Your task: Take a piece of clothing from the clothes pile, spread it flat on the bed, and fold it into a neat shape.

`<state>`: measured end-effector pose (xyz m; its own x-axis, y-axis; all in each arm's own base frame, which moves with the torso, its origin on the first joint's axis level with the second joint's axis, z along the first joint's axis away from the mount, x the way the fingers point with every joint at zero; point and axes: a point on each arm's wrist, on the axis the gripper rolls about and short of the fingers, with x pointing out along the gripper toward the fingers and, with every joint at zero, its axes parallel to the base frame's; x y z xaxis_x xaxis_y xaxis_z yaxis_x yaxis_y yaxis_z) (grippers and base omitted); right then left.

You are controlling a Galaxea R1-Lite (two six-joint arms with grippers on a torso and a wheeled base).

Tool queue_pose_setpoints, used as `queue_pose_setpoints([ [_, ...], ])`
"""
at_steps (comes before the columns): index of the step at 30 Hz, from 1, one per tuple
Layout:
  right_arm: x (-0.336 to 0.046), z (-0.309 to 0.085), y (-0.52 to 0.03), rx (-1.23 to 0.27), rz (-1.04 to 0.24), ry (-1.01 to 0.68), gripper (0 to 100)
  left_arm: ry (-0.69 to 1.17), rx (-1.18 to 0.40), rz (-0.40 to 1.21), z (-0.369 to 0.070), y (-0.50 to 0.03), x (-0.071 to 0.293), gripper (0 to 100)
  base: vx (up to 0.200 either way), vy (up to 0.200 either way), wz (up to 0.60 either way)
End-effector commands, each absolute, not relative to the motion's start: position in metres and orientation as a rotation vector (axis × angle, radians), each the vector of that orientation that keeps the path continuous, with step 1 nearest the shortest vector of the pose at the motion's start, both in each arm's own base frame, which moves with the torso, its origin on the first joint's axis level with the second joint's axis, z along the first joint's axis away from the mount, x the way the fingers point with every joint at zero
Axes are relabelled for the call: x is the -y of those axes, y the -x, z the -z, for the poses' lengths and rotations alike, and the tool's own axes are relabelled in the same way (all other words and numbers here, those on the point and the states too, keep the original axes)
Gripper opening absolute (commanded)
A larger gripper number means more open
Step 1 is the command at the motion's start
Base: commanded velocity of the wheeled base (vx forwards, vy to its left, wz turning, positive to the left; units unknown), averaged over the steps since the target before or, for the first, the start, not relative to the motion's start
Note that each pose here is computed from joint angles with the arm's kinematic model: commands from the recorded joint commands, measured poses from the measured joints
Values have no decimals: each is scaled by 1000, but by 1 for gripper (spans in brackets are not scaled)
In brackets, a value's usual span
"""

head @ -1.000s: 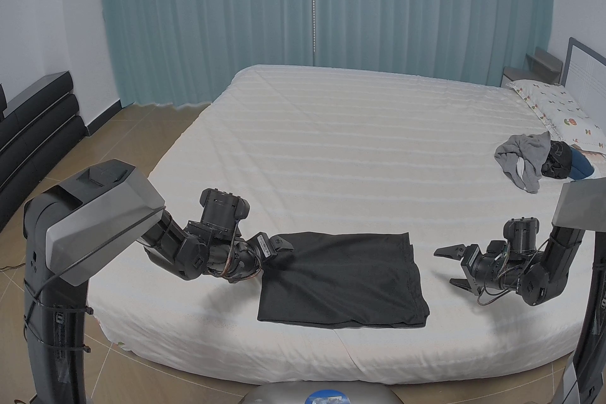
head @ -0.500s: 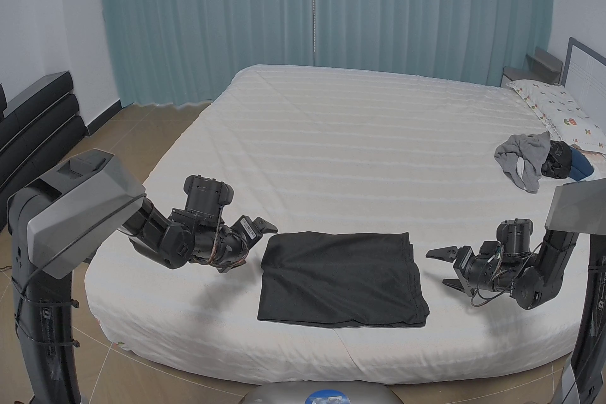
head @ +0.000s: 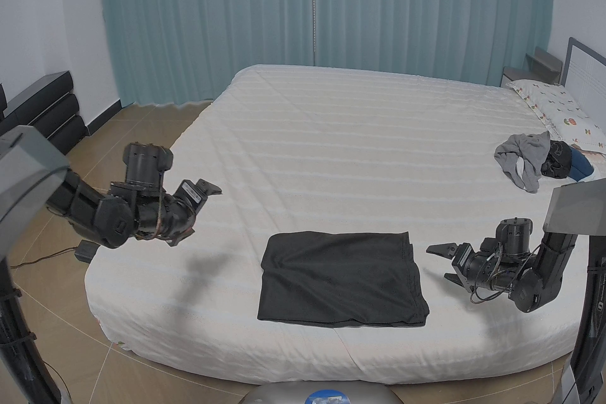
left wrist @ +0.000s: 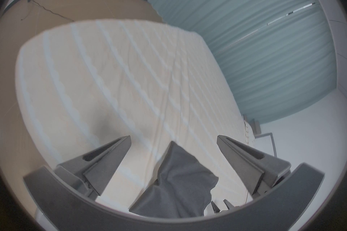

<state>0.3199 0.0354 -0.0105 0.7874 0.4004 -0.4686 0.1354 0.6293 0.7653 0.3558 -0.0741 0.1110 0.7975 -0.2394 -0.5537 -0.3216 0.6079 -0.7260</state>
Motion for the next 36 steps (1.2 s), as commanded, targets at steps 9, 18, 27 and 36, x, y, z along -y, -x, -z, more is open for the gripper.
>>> queue_pose_setpoints([
  [9, -25, -110, -247, -241, -207, -650, 100, 852, -248, -40, -228, -241, 29, 100, 0, 0, 0],
  [18, -11, -157, -180, -2, -214, -453, 100, 686, 7, -37, -272, -170, 18, 100, 0, 0, 0],
  [27, 0, -172, -132, 150, -183, -350, 100, 454, 171, -195, -275, -108, 7, 100, 0, 0, 0],
  [36, -3, -176, -78, 161, -236, -305, 100, 308, 314, -276, -271, -45, -4, 100, 0, 0, 0],
])
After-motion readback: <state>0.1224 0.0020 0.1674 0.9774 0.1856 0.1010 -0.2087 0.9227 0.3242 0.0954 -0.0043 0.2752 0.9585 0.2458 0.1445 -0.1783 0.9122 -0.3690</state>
